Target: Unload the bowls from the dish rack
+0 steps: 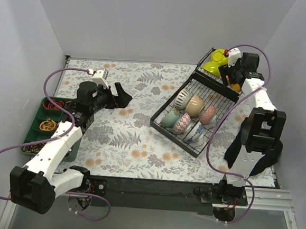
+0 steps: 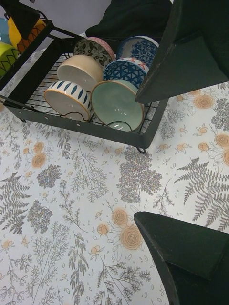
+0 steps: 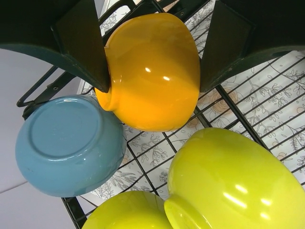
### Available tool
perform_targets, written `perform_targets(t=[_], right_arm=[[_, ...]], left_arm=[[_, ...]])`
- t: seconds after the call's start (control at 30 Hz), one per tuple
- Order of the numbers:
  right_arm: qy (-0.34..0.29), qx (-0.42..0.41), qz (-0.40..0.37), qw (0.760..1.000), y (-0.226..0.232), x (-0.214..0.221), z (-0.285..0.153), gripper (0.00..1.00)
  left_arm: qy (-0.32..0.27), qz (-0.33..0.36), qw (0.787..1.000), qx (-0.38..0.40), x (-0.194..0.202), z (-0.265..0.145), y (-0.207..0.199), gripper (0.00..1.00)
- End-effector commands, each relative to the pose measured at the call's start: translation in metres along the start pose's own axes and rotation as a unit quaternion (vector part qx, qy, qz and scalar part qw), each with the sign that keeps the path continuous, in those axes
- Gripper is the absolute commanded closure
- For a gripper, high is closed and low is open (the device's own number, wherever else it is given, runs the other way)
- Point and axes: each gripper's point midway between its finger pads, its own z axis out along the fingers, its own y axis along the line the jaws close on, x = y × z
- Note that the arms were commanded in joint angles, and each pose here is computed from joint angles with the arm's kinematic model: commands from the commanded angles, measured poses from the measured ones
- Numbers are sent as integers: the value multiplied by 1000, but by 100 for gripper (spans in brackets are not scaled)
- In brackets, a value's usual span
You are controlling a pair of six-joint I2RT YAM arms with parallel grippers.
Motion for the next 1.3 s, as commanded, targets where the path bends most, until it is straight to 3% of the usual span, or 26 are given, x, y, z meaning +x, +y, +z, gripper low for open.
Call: perform_targets(t=[0.0,0.23,0.33,0.8,1.27], right_arm=[[25,-10,3,1000,10,8,5,26],[3,7,2,1000,2,-13,-9,56],[-9,26,-1,1000,-2,-27,-18,61],[-28,111,-6,993,-6,-49,-46,66],[-117,53,77,989,37,-85,-89,66]], left_arm=[[-2,3,1000,15,-5,-1,-8,2],[-5,3,1000,15,-7,-2,-8,2],[-4,3,1000,15,-6,-2,-8,2],[-11,6,1000,14,-9,-4,-9,2],[-2,6,999,33,-6,-4,-15,2]])
